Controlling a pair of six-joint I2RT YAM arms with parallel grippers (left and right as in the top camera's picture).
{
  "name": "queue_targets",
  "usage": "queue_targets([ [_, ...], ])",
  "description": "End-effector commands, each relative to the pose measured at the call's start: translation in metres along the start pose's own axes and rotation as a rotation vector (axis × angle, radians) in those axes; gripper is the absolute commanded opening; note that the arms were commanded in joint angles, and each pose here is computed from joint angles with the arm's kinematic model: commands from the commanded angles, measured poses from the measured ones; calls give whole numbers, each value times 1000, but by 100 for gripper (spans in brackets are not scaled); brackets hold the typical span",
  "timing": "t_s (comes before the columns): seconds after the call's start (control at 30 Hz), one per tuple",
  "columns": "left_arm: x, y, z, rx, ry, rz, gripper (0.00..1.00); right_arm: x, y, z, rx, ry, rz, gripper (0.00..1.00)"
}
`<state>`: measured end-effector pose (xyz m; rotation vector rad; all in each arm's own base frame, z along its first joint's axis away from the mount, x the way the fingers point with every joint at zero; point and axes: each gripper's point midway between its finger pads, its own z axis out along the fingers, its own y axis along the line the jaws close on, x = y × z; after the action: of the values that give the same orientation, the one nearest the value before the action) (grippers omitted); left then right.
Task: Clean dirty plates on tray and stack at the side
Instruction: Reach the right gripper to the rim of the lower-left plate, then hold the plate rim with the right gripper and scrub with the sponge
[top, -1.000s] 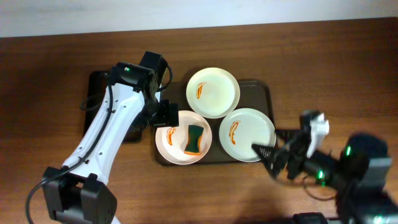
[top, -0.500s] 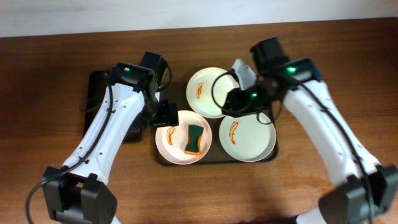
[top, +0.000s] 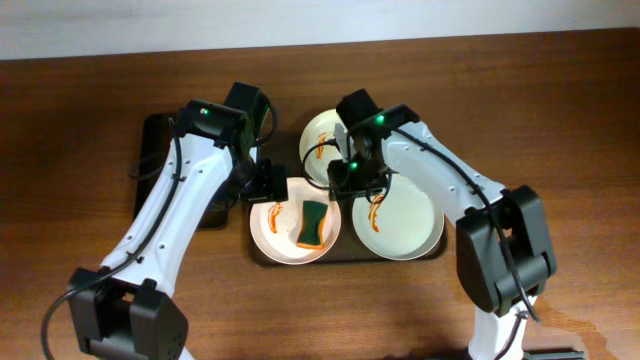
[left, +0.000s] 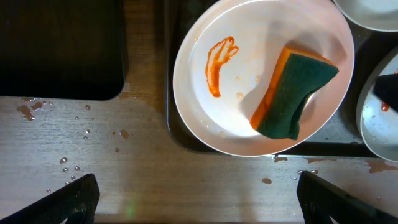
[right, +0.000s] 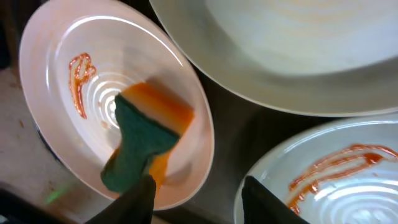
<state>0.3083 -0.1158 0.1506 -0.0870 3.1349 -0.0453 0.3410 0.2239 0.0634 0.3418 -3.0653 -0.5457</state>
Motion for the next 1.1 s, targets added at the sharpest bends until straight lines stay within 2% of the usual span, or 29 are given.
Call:
queue_targets([
  [0.0,-1,3,1,-11,-2,-12,100,17,-1,25,10,43,25,43],
  [0.13,-1,2,1,-11,-2,-11,100,25,-4,42,9,44,12,42],
  [0.23,-1,2,1,-10,-4,-11,100,25,-4,42,10,46,12,34],
  [0.4,0,3,1,-12,0,-11,100,32,-13,60,8,36,40,34],
  [0.57,-3,0,11,-2,-2,43,100,35,-17,72,-3,16,50,25],
  [0.63,1,-10,25,64,19,99,100,35,-17,72,-2,17,54,15],
  [0.8,19,-27,62,191,82,195,100,35,-17,72,-1,19,55,14],
  [0.87,25,-38,68,265,94,244,97,35,-17,72,-1,19,75,6],
  [0.9,25,-40,72,278,92,244,89,35,-17,72,-1,19,100,4],
  [1.0,27,-39,80,280,93,245,88,36,-14,72,-20,25,99,4],
  [1.07,26,-40,86,285,79,248,84,36,-13,72,-23,25,99,4],
])
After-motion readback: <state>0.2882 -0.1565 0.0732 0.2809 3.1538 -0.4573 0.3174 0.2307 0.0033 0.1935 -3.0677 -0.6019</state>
